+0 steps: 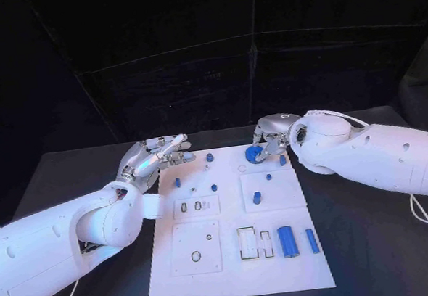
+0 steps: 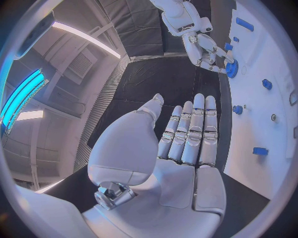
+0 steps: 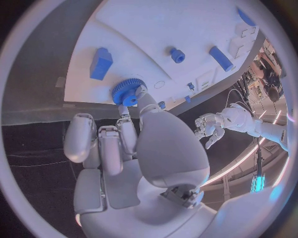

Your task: Assemble the parts on the task board

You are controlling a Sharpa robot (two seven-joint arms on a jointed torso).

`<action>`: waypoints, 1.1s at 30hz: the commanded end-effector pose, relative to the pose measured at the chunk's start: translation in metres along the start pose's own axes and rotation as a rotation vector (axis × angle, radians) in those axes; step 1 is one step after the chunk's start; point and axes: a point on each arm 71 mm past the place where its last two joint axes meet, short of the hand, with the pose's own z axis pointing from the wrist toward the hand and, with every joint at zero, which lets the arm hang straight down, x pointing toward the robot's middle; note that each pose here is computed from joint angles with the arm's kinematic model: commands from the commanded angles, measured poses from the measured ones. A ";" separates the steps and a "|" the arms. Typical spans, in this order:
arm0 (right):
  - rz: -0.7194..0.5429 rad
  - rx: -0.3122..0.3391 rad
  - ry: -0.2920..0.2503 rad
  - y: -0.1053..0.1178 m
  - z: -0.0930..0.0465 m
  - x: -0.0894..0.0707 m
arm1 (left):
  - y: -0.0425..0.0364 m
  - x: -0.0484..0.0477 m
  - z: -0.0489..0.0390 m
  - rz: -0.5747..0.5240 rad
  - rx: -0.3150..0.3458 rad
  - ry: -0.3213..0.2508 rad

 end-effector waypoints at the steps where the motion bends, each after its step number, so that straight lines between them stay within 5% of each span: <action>1: -0.037 -0.021 -0.078 0.007 -0.001 -0.006 | -0.0009 0.0019 0.0006 -0.004 0.005 0.019; 16: 0.002 -0.113 -0.147 0.042 -0.009 -0.011 | -0.0009 0.0008 0.0002 -0.004 0.003 0.019; 33: -0.011 -0.184 -0.119 0.097 0.014 0.002 | -0.0015 -0.0013 0.0002 -0.001 0.006 0.013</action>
